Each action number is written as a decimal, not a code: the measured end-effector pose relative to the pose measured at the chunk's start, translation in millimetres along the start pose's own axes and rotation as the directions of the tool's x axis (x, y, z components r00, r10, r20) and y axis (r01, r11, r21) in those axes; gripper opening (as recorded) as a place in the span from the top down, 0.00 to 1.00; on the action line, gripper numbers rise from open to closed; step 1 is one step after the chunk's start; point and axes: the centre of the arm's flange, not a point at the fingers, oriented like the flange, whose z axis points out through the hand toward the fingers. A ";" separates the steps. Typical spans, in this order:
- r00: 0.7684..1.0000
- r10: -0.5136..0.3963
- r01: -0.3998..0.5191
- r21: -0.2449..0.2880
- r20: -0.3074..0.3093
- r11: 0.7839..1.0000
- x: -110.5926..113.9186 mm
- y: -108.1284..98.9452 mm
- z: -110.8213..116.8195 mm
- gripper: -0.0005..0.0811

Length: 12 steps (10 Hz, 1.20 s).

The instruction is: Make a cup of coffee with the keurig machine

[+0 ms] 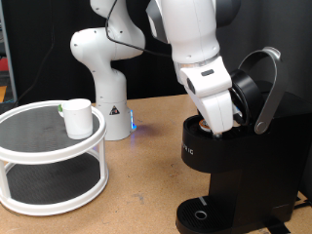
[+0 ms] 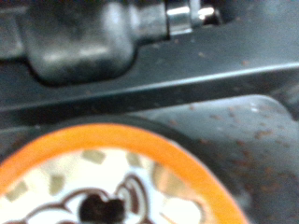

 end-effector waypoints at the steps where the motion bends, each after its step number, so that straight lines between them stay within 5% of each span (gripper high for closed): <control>1: 1.000 0.000 0.000 0.001 -0.001 1.000 0.0 -0.4 -0.1 0.04; 5: 0.985 0.004 0.004 0.042 -0.173 0.999 -4.6 8.4 -16.0 0.01; 12: 0.980 -0.015 0.028 0.066 -0.196 0.997 -34.8 28.8 -49.5 0.01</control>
